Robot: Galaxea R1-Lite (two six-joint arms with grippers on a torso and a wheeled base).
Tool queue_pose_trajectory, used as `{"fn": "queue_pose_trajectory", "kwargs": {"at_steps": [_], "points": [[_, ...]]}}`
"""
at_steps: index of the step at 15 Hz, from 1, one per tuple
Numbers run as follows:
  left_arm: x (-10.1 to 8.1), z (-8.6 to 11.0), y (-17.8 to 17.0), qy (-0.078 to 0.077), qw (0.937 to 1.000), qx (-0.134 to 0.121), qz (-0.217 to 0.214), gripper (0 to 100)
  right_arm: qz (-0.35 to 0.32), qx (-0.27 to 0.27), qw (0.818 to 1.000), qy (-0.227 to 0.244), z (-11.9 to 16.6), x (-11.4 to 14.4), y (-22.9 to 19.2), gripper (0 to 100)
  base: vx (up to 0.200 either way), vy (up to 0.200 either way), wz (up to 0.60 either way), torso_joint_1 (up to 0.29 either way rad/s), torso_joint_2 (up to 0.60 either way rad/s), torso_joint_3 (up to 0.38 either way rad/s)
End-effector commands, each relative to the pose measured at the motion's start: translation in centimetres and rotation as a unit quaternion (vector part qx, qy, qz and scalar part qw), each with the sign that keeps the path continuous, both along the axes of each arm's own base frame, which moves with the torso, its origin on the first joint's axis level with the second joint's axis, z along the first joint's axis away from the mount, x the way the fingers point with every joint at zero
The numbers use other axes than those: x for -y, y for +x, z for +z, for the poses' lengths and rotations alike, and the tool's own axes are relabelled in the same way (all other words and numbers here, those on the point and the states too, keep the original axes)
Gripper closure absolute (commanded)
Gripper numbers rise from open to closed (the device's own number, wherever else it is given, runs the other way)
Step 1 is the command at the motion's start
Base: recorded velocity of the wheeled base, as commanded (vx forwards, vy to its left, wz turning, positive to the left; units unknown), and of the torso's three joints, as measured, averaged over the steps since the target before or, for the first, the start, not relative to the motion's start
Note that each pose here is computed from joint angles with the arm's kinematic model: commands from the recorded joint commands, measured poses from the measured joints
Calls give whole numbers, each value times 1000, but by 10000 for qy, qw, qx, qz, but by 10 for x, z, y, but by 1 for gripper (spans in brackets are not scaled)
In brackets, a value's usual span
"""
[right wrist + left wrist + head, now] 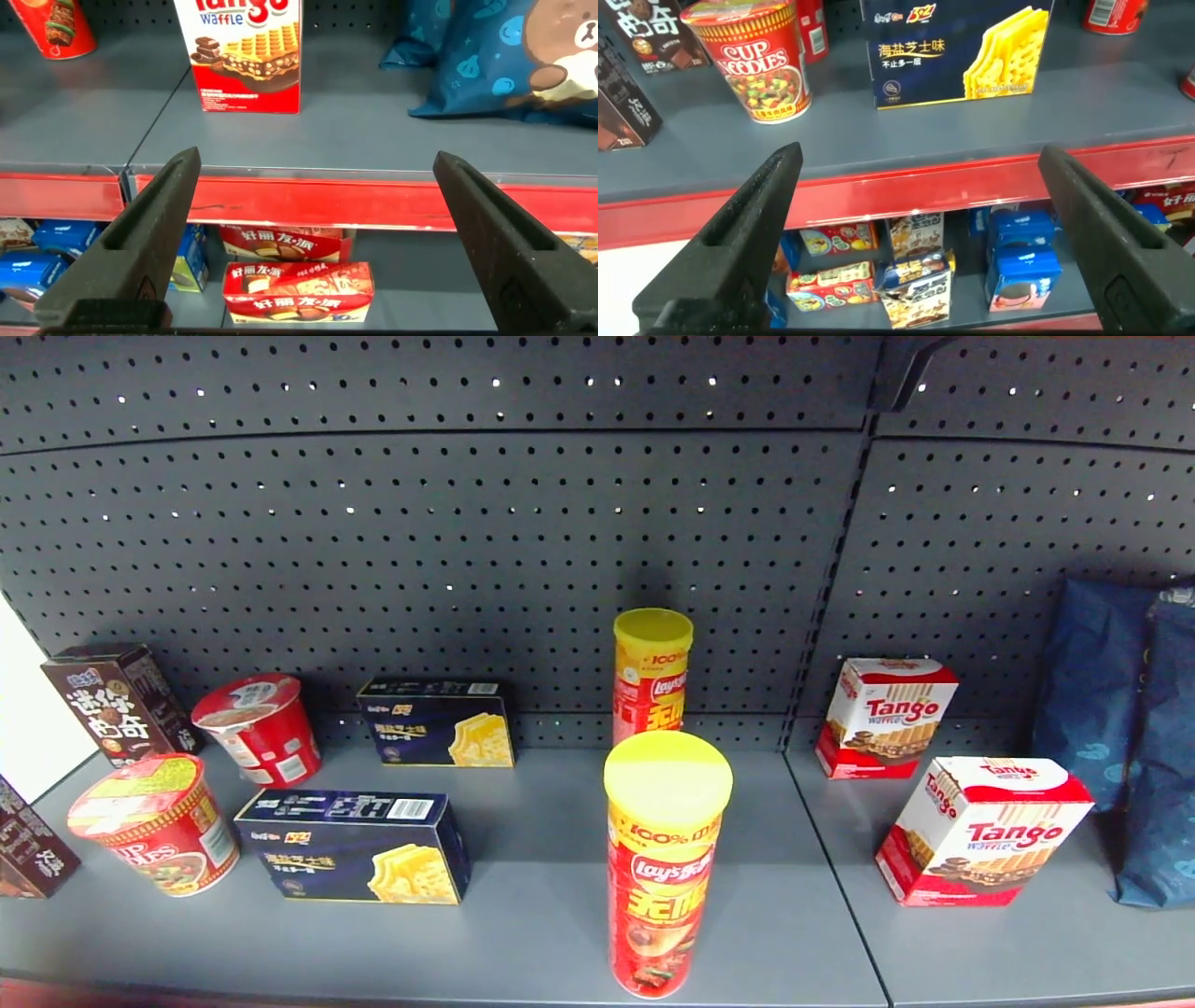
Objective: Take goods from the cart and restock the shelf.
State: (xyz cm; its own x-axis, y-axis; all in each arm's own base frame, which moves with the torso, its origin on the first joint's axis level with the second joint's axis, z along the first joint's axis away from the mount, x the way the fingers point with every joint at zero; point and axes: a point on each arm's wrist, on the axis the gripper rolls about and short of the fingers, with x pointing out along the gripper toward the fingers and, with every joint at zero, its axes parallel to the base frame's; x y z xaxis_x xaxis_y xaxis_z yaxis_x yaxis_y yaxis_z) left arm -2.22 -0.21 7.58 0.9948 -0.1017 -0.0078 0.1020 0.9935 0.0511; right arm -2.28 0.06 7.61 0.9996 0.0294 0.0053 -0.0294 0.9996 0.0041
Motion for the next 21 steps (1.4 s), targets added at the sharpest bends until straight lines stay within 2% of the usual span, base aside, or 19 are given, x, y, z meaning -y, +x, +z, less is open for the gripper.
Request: {"fn": "queue_pose_trajectory", "kwargs": {"at_steps": [1, 21], "points": [[0, 0, 0, -14, 10000, -8, 3, 0, 7, 4, 10000, 2, 0, 0, 0, 0, 0, 0, 0, 0, 0, 0], [0, 0, 0, -14, 10000, -8, 3, 0, 14, 4, 10000, 2, 0, 0, 0, 0, 0, 0, 0, 0, 0, 0]]}}
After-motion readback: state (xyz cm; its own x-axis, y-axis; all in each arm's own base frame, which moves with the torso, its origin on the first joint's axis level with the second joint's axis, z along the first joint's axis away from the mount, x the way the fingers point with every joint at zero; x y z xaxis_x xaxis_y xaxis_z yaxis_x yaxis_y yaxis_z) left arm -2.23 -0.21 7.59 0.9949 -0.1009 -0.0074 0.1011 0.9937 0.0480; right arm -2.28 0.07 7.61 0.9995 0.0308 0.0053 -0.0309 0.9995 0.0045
